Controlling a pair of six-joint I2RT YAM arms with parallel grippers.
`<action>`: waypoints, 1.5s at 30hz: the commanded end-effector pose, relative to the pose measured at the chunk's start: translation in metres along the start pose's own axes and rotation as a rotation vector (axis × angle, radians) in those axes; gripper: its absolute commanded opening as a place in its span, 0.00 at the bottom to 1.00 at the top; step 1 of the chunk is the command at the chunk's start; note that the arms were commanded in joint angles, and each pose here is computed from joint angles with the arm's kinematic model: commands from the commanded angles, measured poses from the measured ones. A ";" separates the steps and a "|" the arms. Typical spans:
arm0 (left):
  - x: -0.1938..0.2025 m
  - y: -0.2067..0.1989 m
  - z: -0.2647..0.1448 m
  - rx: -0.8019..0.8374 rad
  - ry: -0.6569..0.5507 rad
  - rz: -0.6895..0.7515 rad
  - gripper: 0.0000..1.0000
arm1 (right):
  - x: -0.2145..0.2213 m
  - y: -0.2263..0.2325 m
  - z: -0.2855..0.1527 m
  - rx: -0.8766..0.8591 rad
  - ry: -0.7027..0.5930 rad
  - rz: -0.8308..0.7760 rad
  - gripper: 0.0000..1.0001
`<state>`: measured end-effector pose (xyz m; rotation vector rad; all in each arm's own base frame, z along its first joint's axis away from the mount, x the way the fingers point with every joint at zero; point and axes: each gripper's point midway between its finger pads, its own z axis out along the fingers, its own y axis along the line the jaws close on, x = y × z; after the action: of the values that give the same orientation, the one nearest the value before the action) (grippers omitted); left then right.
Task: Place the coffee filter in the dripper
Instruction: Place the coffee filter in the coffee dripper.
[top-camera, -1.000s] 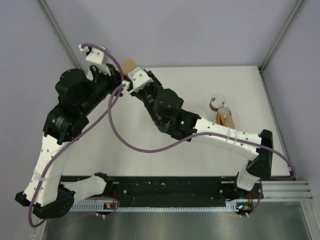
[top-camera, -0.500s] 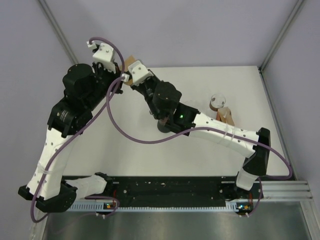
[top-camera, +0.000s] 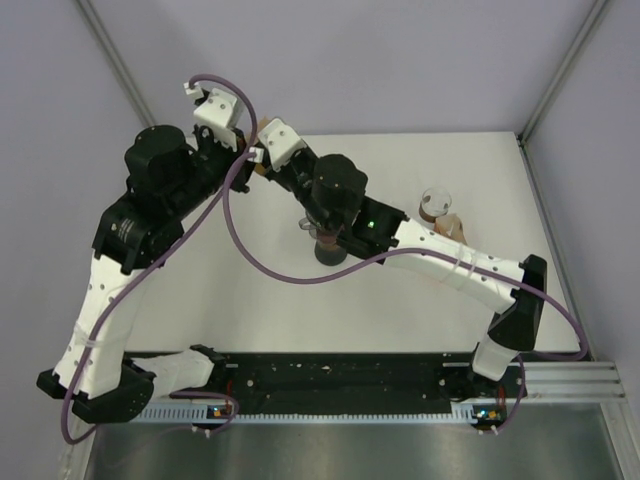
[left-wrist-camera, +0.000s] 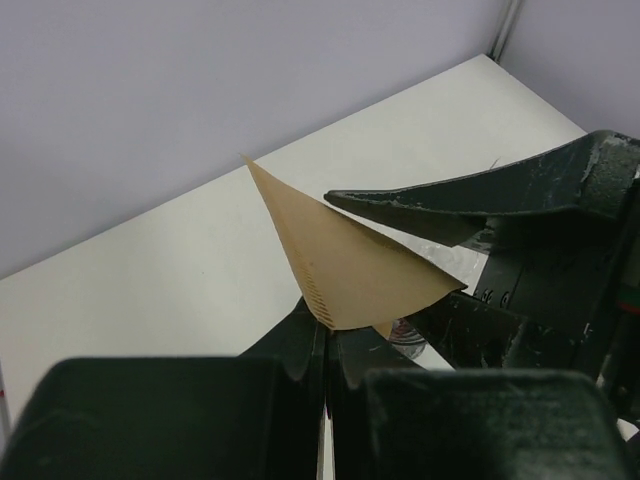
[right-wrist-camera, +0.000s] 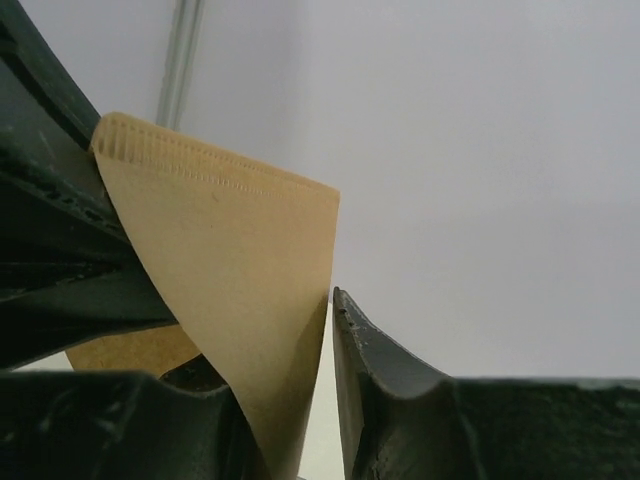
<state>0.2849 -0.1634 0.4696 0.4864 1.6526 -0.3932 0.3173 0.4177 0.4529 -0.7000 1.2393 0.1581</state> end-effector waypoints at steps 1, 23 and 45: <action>-0.004 -0.013 -0.003 0.068 0.005 0.027 0.00 | -0.030 -0.019 0.002 0.034 -0.071 0.053 0.20; -0.041 0.010 0.000 -0.060 -0.118 0.053 0.51 | -0.041 -0.030 -0.003 0.038 -0.116 0.651 0.00; -0.033 0.051 -0.010 -0.257 -0.085 0.314 0.00 | -0.041 -0.064 -0.009 0.117 -0.151 0.678 0.00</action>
<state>0.3075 -0.1348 0.4819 0.5532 1.5646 -0.0677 0.3254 0.4161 0.4666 -0.2063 1.3931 0.7280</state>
